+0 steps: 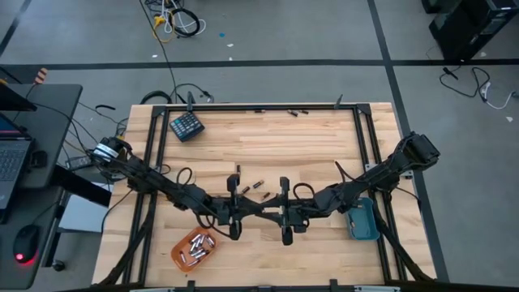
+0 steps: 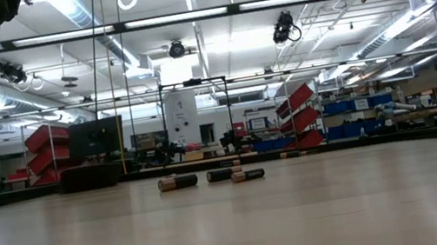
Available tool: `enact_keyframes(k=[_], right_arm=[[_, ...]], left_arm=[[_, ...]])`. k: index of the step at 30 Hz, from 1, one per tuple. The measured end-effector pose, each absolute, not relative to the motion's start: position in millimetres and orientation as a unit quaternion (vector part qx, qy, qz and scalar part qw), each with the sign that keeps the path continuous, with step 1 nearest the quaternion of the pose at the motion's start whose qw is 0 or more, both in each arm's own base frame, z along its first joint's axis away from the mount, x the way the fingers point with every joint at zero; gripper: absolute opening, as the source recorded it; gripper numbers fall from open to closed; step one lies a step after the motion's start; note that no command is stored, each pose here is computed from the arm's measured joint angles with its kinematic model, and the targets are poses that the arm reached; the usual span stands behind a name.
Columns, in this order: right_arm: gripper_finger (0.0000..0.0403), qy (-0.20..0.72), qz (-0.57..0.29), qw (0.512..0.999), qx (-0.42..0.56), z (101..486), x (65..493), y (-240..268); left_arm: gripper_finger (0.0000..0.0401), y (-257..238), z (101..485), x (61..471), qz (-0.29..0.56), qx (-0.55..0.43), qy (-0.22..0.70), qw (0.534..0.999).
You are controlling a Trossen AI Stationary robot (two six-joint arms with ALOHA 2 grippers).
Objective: Sort batteries
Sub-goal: Put the black battery into the blue bin
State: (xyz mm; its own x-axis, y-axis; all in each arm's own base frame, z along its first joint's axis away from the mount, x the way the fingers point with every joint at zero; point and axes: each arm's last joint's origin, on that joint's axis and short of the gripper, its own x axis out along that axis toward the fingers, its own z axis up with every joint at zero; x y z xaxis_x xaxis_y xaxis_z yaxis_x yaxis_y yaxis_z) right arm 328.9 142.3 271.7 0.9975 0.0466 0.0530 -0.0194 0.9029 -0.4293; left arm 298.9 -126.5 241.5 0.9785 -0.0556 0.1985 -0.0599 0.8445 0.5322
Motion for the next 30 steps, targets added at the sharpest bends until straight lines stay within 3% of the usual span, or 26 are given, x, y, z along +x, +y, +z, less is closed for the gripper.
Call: enact_keyframes(k=[8, 11, 24, 30], right_arm=[[0.0020, -0.024, 0.018, 0.972, -0.231, 270, 329, 142], [0.0020, -0.020, 0.010, 0.973, -0.229, 270, 329, 142], [0.0020, -0.019, -0.087, 0.982, -0.165, 293, 310, 142], [0.0020, 0.122, -0.100, 0.987, -0.031, 307, 261, 119]], left_arm=[[0.0007, -126, 241, 299, 0.003, 0.268, -0.101, 0.958], [0.0019, -126, 241, 299, 0.008, 0.249, -0.098, 0.963], [0.0169, -129, 231, 295, 0.112, 0.186, -0.020, 0.976], [0.0193, -137, 228, 287, 0.201, 0.160, 0.010, 0.966]])
